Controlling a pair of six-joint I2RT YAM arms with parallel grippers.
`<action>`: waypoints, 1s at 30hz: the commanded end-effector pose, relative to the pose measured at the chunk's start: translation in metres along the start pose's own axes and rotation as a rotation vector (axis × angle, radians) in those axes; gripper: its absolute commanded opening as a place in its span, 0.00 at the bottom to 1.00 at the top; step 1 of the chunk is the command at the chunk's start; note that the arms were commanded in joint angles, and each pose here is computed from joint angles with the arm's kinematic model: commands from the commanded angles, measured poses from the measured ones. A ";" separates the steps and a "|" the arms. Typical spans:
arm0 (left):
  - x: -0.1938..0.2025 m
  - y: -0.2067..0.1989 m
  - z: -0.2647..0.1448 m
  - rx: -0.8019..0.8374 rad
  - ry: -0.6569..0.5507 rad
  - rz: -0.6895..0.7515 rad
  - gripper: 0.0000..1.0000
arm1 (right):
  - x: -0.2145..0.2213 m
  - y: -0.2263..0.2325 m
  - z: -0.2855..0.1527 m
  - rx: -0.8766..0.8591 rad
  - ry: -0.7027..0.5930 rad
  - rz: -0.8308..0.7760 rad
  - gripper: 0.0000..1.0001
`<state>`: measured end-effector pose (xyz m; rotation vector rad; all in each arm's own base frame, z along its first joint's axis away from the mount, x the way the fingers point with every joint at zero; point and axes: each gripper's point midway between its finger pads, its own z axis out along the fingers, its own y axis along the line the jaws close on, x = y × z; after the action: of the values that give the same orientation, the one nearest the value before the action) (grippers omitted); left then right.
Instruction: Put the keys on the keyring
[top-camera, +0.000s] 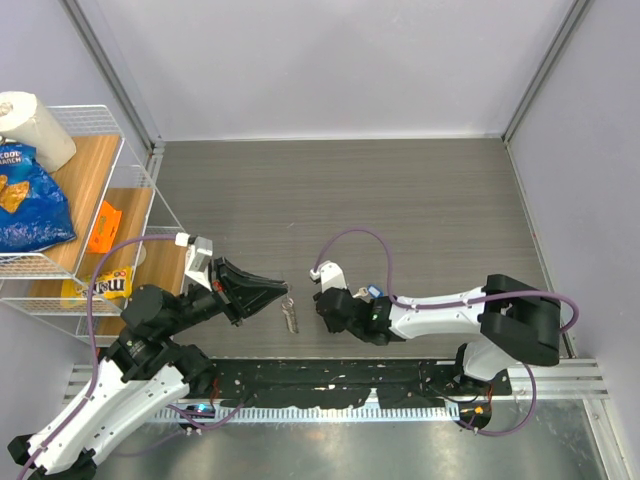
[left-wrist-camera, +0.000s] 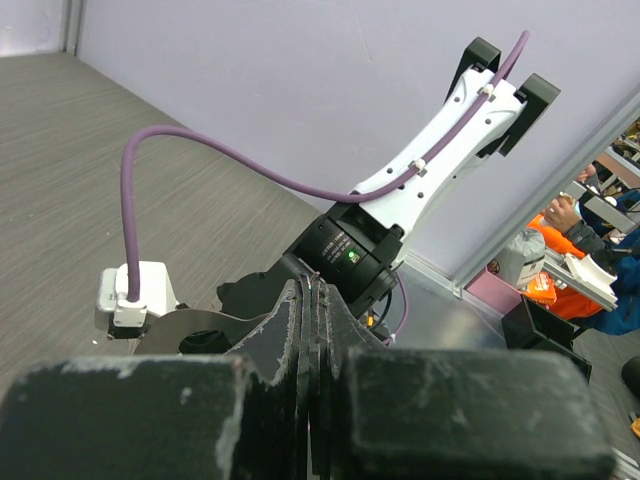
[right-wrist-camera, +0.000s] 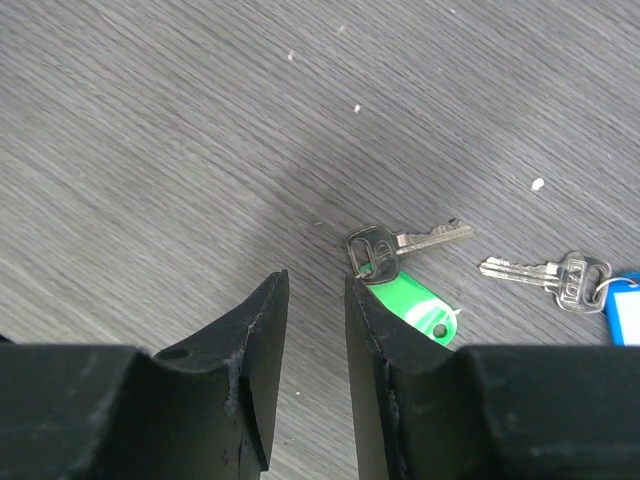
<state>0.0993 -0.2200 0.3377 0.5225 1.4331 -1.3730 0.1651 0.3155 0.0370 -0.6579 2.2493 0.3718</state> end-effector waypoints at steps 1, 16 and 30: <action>-0.015 -0.013 -0.001 0.043 -0.044 0.040 0.00 | -0.011 -0.004 0.001 0.058 -0.030 0.033 0.35; -0.014 -0.012 0.002 0.049 -0.036 0.033 0.00 | -0.012 -0.011 -0.012 0.083 -0.068 0.070 0.38; -0.014 -0.012 0.003 0.051 -0.033 0.031 0.00 | 0.004 -0.011 0.002 0.104 -0.027 0.076 0.37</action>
<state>0.0993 -0.2223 0.3351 0.5327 1.4450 -1.3787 0.1648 0.2995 0.0268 -0.5758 2.2772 0.2844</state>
